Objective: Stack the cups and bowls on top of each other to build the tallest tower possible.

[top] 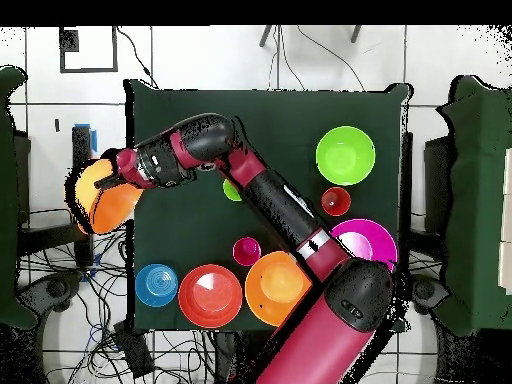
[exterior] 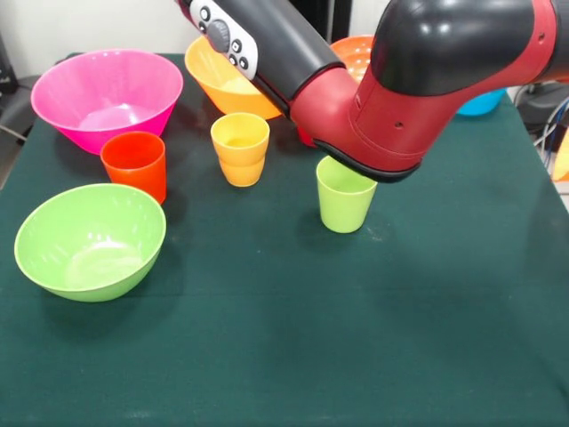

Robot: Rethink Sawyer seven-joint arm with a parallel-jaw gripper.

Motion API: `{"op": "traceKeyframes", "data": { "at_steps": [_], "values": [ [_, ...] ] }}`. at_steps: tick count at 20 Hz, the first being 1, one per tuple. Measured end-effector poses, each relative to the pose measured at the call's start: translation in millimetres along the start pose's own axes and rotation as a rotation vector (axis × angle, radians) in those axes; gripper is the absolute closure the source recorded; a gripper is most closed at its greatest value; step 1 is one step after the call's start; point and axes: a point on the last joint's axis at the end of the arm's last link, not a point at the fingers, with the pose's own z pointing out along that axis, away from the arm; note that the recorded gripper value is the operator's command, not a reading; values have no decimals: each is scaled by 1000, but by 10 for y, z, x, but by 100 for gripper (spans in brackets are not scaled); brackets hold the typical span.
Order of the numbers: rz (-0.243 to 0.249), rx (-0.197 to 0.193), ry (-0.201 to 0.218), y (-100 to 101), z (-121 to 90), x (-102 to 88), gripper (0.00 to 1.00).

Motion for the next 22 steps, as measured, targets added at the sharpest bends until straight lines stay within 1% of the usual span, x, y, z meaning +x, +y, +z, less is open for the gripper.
{"op": "traceKeyframes", "data": {
  "at_steps": [6, 14, 18, 19, 22],
  "values": [
    [-10, -13, 35, 85, -85, 18, 100],
    [-9, -16, 54, 92, -185, 4, 100],
    [-5, -38, 70, 80, -208, -8, 100],
    [-1, -56, 82, 75, -225, -16, 100],
    [2, -84, 100, 81, -252, -23, 100]
  ]
}}
